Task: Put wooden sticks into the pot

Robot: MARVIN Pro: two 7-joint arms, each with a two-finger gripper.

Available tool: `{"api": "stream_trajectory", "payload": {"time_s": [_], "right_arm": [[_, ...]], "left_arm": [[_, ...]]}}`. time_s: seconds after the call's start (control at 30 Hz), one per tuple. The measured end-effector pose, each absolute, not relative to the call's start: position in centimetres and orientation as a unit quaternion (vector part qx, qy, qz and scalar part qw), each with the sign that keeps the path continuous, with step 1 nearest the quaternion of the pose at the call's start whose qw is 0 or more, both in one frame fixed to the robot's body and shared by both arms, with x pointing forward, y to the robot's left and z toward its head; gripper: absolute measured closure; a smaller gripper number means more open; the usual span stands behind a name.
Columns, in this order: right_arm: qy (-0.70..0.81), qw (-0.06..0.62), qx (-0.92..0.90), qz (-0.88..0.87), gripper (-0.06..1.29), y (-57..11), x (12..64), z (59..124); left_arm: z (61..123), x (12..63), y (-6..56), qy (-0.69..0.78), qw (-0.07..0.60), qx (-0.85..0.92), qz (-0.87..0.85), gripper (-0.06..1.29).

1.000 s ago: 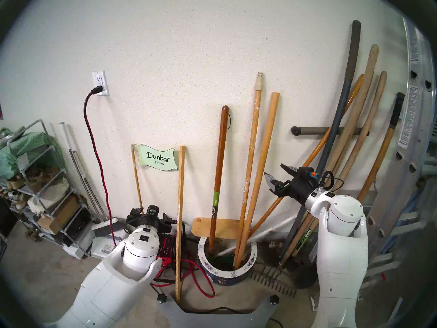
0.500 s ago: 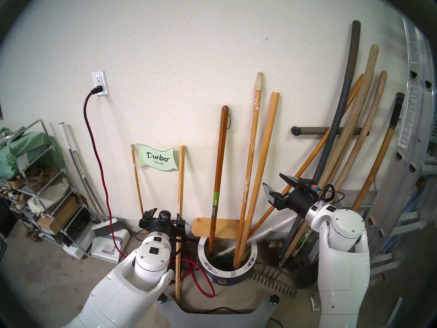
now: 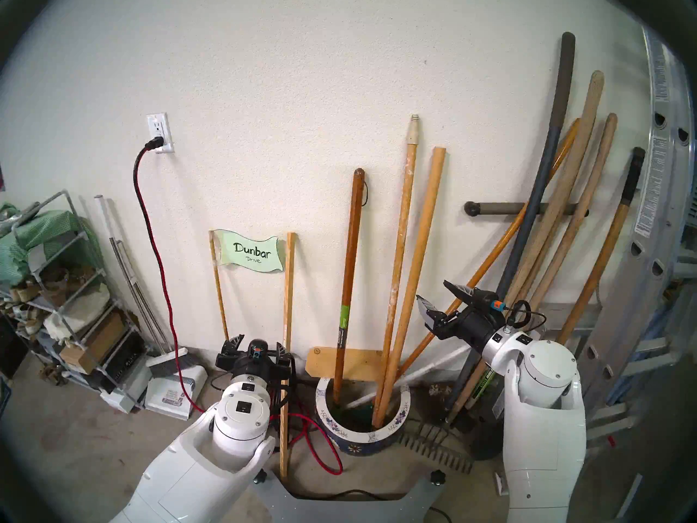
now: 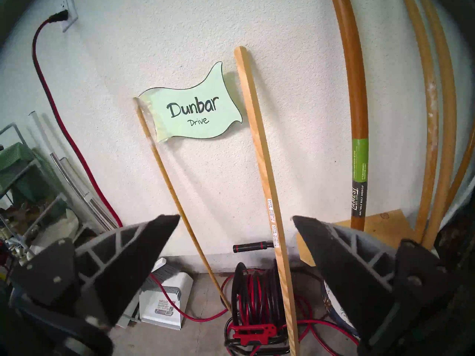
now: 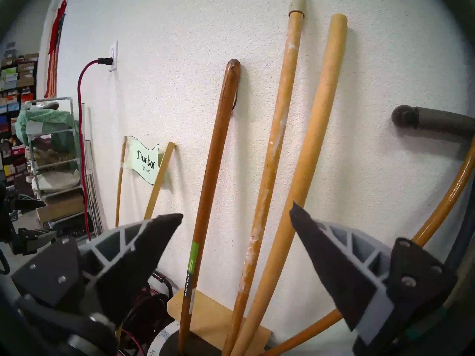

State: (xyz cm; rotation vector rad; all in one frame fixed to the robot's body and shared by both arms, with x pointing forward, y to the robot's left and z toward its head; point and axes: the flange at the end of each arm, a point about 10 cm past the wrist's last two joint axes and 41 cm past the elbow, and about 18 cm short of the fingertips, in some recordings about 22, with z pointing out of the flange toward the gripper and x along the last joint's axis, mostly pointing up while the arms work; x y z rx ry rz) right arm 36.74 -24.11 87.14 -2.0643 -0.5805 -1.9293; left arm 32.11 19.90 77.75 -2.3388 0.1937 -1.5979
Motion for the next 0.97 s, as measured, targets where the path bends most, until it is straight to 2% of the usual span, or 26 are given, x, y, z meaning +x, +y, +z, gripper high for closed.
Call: {"api": "stream_trajectory", "payload": {"time_s": [0.97], "right_arm": [[-0.197, 0.128, -0.709, -0.665, 0.02, -24.05, 36.65, 87.07]], "left_arm": [[77.59, 31.96, 19.82, 0.07, 0.145, -0.818, -0.552, -0.03]]}}
